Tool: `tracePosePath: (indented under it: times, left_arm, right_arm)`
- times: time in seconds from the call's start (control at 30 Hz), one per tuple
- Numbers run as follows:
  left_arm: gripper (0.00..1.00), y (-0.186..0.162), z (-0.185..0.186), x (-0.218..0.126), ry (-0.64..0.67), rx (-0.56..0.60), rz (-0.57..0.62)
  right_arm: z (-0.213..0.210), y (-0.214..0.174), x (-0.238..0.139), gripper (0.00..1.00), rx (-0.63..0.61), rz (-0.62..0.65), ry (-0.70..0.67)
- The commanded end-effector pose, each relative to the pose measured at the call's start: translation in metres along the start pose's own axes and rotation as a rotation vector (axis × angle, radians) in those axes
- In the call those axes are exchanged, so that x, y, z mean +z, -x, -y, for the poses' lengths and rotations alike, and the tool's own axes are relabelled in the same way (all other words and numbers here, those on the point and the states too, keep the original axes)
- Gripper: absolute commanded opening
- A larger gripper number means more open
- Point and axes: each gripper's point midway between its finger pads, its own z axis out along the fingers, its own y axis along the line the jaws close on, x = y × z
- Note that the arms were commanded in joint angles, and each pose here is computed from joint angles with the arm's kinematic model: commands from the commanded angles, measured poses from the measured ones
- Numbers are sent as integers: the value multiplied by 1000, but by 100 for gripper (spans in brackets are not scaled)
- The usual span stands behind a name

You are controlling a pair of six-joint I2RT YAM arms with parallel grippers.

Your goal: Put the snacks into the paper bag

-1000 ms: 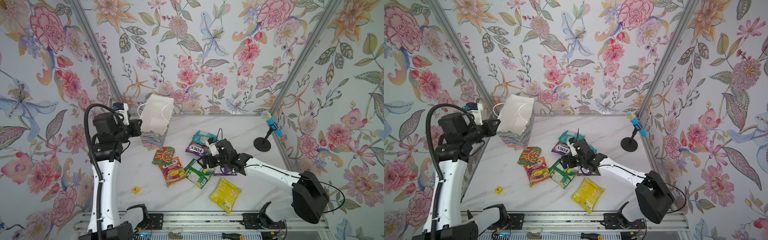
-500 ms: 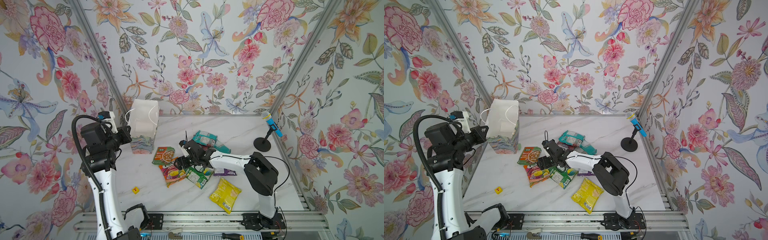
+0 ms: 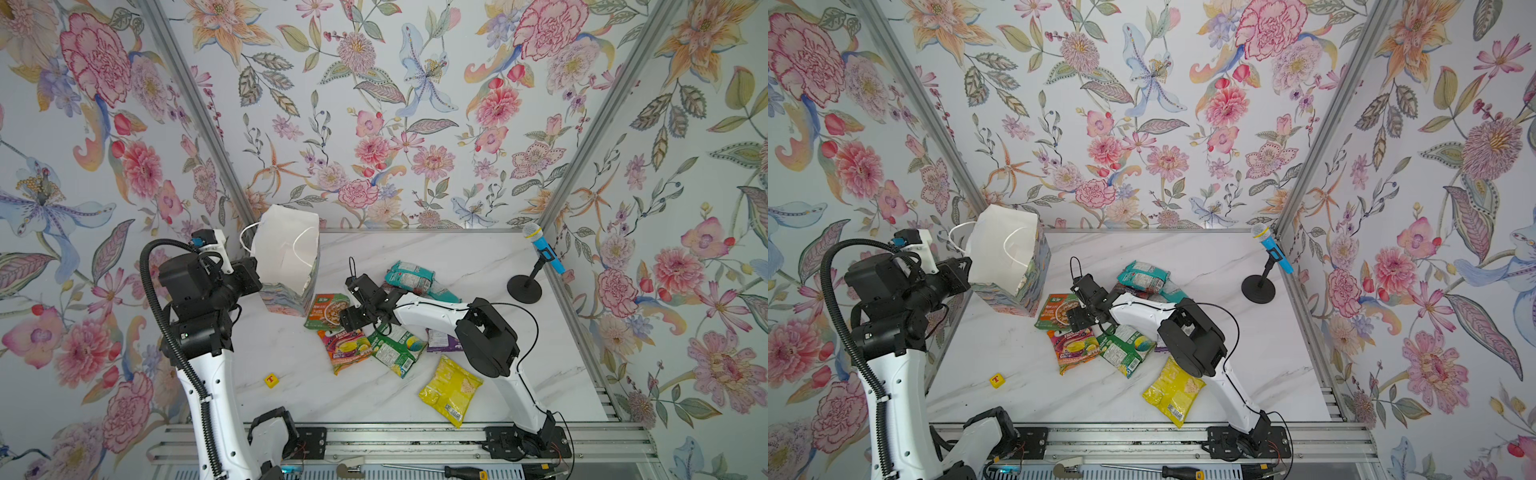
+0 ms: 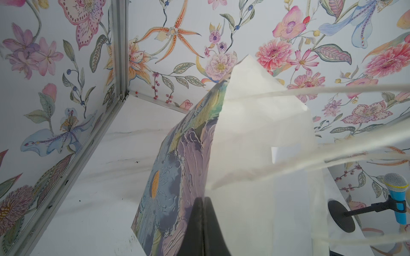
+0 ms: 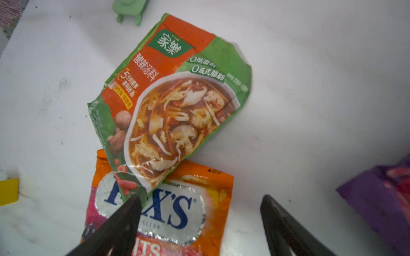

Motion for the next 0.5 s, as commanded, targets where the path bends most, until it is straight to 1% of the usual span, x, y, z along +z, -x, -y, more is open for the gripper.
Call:
tracePosePath:
  times: [0.0, 0.1, 0.13, 0.17, 0.23, 0.4, 0.47]
  left_arm:
    - [0, 4, 4, -2, -29, -4, 21]
    - [0, 6, 6, -4, -35, -4, 31]
    - [0, 7, 7, -4, -40, -5, 33]
    - [0, 7, 8, -4, -48, -7, 35]
    - [0, 7, 10, -3, -62, -11, 37]
    - [0, 5, 13, -3, -82, -13, 37]
    - [0, 3, 12, -2, -84, -14, 33]
  right_arm:
    - [8, -25, -7, 87, -20, -61, -55]
    - [1, -34, -9, 86, 2, -73, 6]
    - [-1, -37, -8, 85, 10, -78, 22]
    - [-3, -40, -7, 82, 15, -85, 31]
    - [-1, -44, -5, 71, 24, -95, 29]
    - [11, -47, -6, 33, 60, -106, 15]
    - [17, -44, -12, 21, 80, -100, 13]
